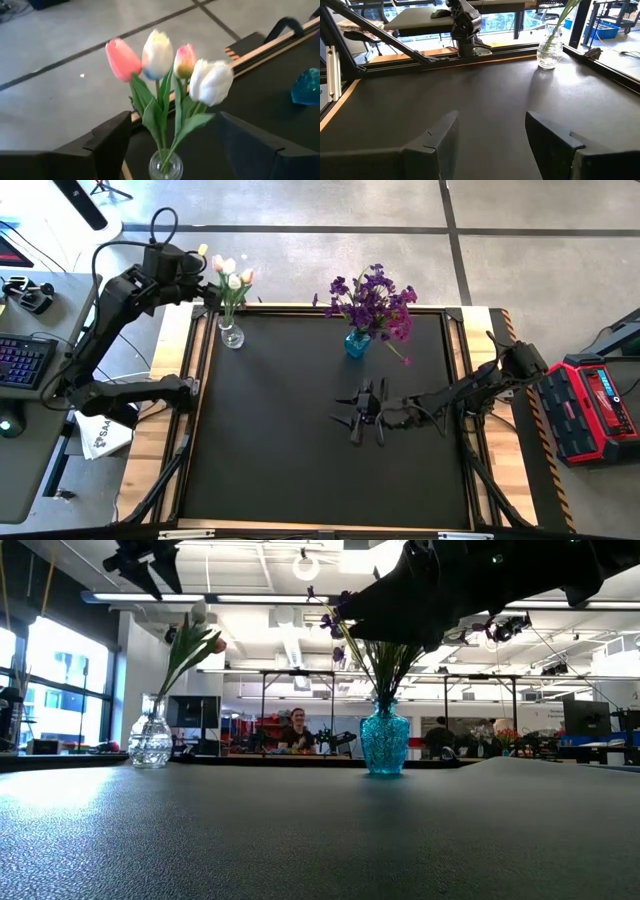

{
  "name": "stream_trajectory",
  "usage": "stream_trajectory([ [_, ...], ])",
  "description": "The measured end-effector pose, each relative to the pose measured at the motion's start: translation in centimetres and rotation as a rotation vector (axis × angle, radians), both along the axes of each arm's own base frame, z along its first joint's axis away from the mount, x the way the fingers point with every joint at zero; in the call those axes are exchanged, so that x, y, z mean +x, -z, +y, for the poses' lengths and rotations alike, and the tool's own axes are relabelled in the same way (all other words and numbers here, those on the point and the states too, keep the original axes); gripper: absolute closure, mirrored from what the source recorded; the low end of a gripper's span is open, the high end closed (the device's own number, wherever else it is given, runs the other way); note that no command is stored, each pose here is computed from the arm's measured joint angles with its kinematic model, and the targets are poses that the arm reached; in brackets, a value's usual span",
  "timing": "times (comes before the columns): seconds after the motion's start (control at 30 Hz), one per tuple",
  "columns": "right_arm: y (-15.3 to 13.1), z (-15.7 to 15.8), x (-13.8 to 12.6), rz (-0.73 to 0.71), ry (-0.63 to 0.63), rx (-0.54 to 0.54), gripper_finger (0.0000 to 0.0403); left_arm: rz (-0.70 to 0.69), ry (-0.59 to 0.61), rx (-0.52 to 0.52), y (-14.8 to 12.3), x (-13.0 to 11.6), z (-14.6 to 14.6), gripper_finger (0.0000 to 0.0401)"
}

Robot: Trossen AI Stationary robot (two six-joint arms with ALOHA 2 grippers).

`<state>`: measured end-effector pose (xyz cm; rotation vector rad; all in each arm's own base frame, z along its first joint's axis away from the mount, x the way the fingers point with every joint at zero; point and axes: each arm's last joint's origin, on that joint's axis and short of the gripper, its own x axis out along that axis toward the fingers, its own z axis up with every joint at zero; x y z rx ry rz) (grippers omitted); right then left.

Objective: Sort flowers into vase by color
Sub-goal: Return to Home Position

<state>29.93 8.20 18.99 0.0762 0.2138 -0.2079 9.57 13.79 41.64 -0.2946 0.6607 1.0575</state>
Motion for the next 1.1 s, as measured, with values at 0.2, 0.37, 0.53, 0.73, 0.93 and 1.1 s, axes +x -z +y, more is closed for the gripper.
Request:
stream_trajectory([
  [0.2, 0.0, 0.0, 0.0, 0.000, -0.001, -0.002, 0.0203, 0.030, -0.003, -0.020, 0.2, -0.3, 0.0, 0.0102],
  [0.37, 0.0, 0.0, 0.0, 0.000, 0.000, -0.002, 0.0203, 0.020, 0.030, -0.018, 0.2, -0.2, -0.1, 0.0098],
  [0.53, 0.1, -0.1, -0.1, 0.018, 0.029, 0.009, 0.0203, -0.029, 0.027, 0.081, -1.0, -1.0, -1.1, 0.0098],
  [0.73, -1.2, 0.0, -2.0, 0.100, 0.037, 0.012, 0.0204, -0.156, 0.175, 0.163, -2.1, -2.5, -4.8, 0.0107],
  [0.93, -3.5, -0.4, -4.0, 0.147, -0.077, 0.019, 0.0234, -0.356, 0.364, 0.251, -0.4, -4.0, -8.4, 0.0116],
  [1.1, -5.4, -0.7, -5.8, 0.147, -0.214, 0.010, 0.0283, -0.483, 0.516, 0.297, 2.8, -4.0, -9.4, 0.0117],
])
